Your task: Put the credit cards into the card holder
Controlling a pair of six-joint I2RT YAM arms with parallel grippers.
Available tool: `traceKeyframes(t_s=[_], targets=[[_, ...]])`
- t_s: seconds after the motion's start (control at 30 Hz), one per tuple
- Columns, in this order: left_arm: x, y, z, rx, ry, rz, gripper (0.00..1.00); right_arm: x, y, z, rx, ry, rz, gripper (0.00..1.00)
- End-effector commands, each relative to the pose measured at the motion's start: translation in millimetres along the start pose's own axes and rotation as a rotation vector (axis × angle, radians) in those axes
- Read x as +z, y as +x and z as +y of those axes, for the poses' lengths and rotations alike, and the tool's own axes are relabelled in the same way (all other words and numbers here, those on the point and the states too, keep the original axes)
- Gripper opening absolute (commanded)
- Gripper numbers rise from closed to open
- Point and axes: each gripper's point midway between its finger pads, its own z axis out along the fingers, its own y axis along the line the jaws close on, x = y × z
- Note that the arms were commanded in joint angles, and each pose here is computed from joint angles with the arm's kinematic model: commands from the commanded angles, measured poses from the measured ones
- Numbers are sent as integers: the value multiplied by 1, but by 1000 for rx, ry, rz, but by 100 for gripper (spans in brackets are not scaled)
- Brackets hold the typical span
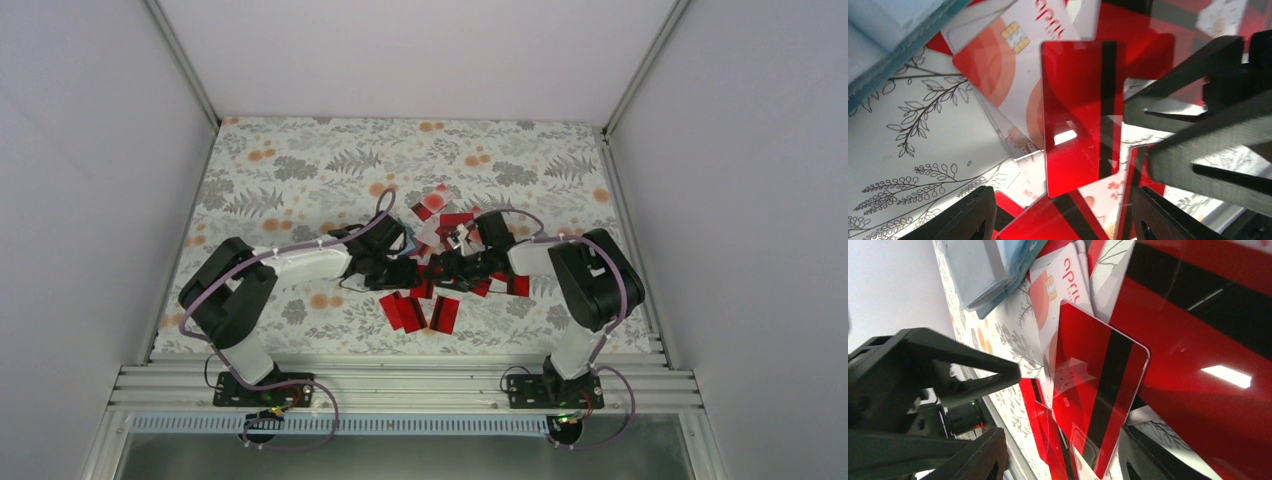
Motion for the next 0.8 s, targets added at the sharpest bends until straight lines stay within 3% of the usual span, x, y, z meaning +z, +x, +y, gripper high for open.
traceKeyframes(t_s=[0.0,0.5,0.77], targets=[[17,13,17,-16,-33,58,69,19,52,-75,170,256,126,58],[34,24,14,-39,57,93,70,37,56,-70,134,253,176,56],[17,10,-8,-30,169,23,70,40,62,-71,140,255,187,56]])
